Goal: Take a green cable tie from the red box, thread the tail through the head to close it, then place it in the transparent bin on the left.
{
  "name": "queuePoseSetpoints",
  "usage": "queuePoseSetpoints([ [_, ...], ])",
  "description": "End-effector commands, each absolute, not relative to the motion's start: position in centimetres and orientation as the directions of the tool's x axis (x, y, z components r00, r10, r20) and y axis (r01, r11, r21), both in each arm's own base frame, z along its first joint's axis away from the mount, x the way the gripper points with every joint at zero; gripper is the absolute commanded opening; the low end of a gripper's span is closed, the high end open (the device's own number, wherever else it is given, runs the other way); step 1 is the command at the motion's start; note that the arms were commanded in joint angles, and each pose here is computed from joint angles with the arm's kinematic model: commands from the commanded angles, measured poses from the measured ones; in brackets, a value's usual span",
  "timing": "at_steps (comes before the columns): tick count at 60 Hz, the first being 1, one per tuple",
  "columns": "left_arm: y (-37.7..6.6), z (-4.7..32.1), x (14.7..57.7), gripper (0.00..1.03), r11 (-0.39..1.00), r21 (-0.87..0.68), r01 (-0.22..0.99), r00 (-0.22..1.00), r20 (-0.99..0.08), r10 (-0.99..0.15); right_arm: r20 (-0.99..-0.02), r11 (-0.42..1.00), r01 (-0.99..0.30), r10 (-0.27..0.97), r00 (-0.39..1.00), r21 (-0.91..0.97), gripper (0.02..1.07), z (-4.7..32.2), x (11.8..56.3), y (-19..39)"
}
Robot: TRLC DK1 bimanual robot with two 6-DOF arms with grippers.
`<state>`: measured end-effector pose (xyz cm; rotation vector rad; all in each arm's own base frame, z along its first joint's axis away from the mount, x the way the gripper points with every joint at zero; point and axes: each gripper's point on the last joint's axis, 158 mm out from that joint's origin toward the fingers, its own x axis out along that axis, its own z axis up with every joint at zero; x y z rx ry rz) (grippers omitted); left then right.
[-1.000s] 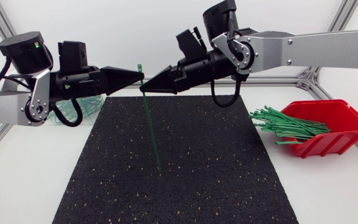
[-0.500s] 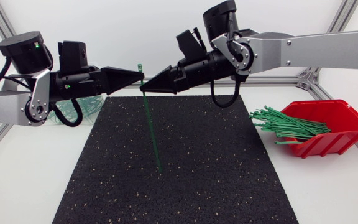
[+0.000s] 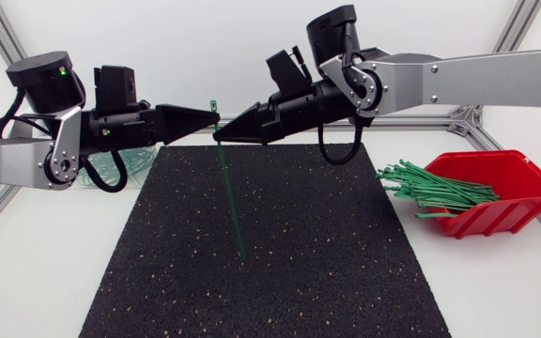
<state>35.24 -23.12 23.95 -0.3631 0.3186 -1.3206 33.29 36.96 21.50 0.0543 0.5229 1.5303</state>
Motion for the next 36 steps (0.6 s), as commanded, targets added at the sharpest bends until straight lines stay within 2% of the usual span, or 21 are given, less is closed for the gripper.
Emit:
queuePoseSetpoints([
  [1, -22.9, 24.5, 36.0, 0.04, 0.210, -0.436, 0.875, 0.228, -0.011, -0.974, -0.298, 0.060, -0.919, 0.952, -0.065, 0.391, 0.09, 20.3, 32.8, 37.3],
  [10, -23.0, 24.9, 35.9, 0.04, 0.207, -0.431, 0.878, 0.226, -0.007, -0.974, -0.311, 0.096, -0.925, 0.950, -0.025, 0.368, 0.14, 20.5, 33.7, 37.1],
  [15, -22.6, 25.7, 36.0, 0.04, 0.212, -0.422, 0.881, 0.234, -0.001, -0.972, -0.317, 0.118, -0.930, 0.948, 0.001, 0.349, 0.32, 21.2, 34.2, 36.7],
  [17, -22.4, 25.9, 36.0, 0.04, 0.217, -0.425, 0.879, 0.240, 0.001, -0.971, -0.324, 0.120, -0.933, 0.946, 0.004, 0.339, 0.35, 21.2, 34.3, 36.5],
  [36, -21.7, 27.2, 36.5, 0.04, 0.250, -0.432, 0.867, 0.272, -0.010, -0.962, -0.484, 0.195, -0.970, 0.869, 0.101, 0.148, 0.36, 20.4, 34.5, 34.3],
])
